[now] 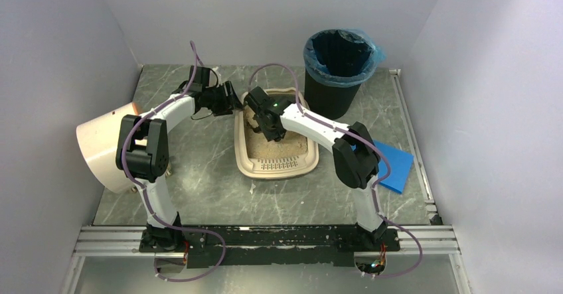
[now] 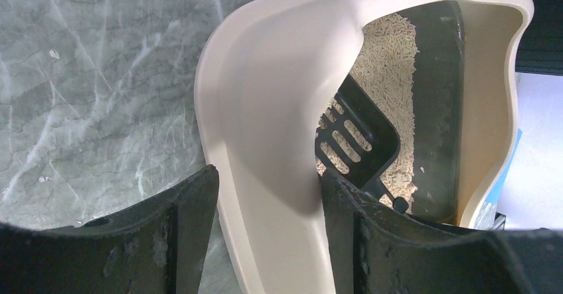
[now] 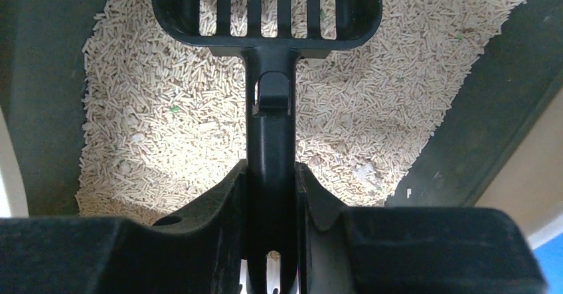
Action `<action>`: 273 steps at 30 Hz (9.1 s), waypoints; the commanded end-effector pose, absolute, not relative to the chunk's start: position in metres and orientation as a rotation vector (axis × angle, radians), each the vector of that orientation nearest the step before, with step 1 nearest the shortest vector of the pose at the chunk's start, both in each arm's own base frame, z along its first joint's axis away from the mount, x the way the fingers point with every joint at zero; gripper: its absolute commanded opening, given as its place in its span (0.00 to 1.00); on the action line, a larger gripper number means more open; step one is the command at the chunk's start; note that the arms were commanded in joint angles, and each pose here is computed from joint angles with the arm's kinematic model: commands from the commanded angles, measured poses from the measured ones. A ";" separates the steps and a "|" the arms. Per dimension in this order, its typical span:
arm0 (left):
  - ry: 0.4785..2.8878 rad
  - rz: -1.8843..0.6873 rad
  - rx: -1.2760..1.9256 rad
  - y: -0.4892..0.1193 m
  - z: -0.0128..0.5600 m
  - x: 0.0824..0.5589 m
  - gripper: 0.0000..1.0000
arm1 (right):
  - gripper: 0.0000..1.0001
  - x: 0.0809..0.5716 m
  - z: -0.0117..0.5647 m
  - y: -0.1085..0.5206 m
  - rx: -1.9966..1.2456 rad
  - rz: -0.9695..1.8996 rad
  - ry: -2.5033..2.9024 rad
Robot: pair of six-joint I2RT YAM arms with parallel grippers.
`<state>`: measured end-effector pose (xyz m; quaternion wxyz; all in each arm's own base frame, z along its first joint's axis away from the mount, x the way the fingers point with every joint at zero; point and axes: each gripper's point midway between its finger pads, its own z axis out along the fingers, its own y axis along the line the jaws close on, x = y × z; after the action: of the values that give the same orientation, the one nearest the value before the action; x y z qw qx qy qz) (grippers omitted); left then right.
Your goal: Clean the litter box
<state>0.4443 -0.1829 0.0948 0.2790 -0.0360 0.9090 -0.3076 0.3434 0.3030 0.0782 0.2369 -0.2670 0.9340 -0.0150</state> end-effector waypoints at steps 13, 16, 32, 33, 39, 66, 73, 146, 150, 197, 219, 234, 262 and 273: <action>2.463 -0.837 -0.079 -0.187 0.086 0.439 0.63 | 0.00 0.350 0.099 0.308 -0.791 -0.014 2.491; 2.465 -0.837 -0.076 -0.187 0.086 0.438 0.63 | 0.00 0.353 0.093 0.312 -0.790 -0.029 2.515; 2.481 -0.836 -0.060 -0.193 0.082 0.435 0.63 | 0.00 0.373 0.093 0.317 -0.541 0.043 2.312; 2.481 -0.836 -0.060 -0.193 0.082 0.435 0.63 | 0.00 0.372 0.092 0.315 -0.540 0.038 2.313; 2.479 -0.839 -0.060 -0.194 0.082 0.435 0.63 | 0.00 0.371 0.087 0.314 -0.522 0.035 2.335; 2.486 -0.833 -0.051 -0.195 0.080 0.436 0.62 | 0.00 0.368 0.087 0.314 -0.374 0.093 2.379; 2.475 -0.835 -0.052 -0.195 0.083 0.437 0.61 | 0.00 0.351 0.071 0.322 -0.539 0.126 2.479; 2.357 -0.840 -0.095 -0.194 0.139 0.437 0.63 | 0.00 0.368 0.071 0.319 -0.531 0.232 2.038; 2.359 -0.854 -0.088 -0.196 0.145 0.437 0.64 | 0.00 0.367 0.073 0.316 -0.522 0.231 2.040; 2.331 -0.698 -0.034 -0.162 0.156 0.382 0.64 | 0.00 0.287 0.133 0.245 -0.610 -0.040 1.962; 2.340 -0.704 -0.038 -0.162 0.154 0.386 0.64 | 0.00 0.285 0.145 0.238 -0.667 -0.228 1.895; 2.325 -0.748 -0.018 -0.168 0.159 0.383 0.65 | 0.00 0.266 0.126 0.268 -0.543 0.377 2.122; 2.320 -0.738 -0.027 -0.166 0.156 0.382 0.65 | 0.00 0.280 0.168 0.220 -0.721 -0.098 1.966; 2.324 -0.740 -0.028 -0.166 0.154 0.382 0.65 | 0.00 0.284 0.170 0.207 -0.689 -0.269 1.942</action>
<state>0.3806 -0.1641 0.1464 0.3322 -0.0175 0.9019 -0.2757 0.2762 0.2123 0.1520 0.4827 -0.3107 0.8142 -0.0868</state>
